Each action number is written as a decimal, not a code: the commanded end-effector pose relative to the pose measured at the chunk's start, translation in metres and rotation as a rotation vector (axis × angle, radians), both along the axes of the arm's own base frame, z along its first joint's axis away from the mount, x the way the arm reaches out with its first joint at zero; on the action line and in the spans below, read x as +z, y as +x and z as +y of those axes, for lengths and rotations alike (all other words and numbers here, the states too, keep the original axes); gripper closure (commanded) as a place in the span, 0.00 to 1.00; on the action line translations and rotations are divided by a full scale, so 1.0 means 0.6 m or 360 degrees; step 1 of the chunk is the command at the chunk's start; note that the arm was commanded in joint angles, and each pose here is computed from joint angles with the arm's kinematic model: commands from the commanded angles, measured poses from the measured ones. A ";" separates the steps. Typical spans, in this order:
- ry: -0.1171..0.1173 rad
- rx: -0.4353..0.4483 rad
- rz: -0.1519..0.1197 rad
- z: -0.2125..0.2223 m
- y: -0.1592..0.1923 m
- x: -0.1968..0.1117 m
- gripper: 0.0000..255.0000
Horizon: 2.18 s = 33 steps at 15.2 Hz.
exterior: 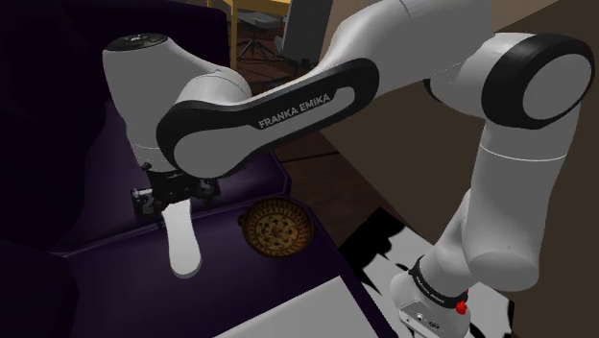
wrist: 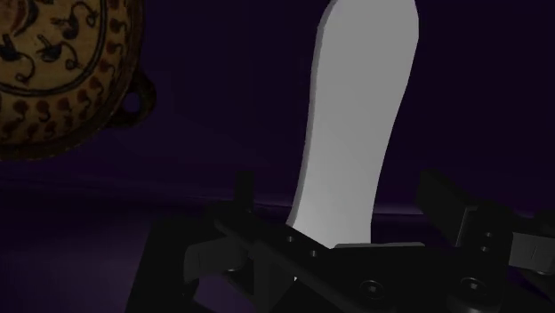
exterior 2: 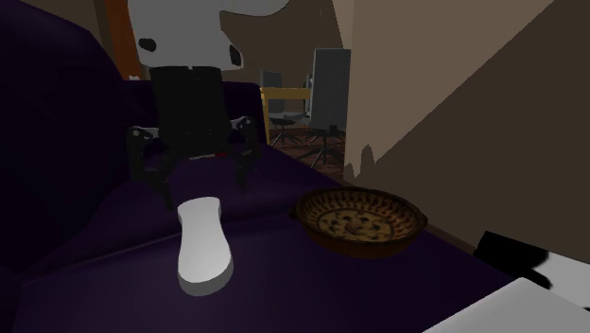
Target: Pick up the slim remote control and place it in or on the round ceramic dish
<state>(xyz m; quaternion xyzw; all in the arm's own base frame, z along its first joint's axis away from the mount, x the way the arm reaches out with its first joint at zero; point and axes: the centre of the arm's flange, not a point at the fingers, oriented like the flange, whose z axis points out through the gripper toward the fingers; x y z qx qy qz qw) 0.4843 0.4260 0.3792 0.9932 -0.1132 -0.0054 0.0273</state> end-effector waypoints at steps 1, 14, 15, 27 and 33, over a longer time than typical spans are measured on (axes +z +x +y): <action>-0.0011 -0.0020 -0.0015 0.026 0.011 -0.010 0.00; -0.0011 -0.0020 -0.0015 0.022 0.011 -0.077 0.00; -0.0011 -0.0020 -0.0015 0.022 0.011 -0.077 0.00; -0.0011 -0.0020 -0.0015 0.022 0.011 -0.068 1.00; -0.0011 -0.0020 -0.0015 0.022 0.011 -0.015 1.00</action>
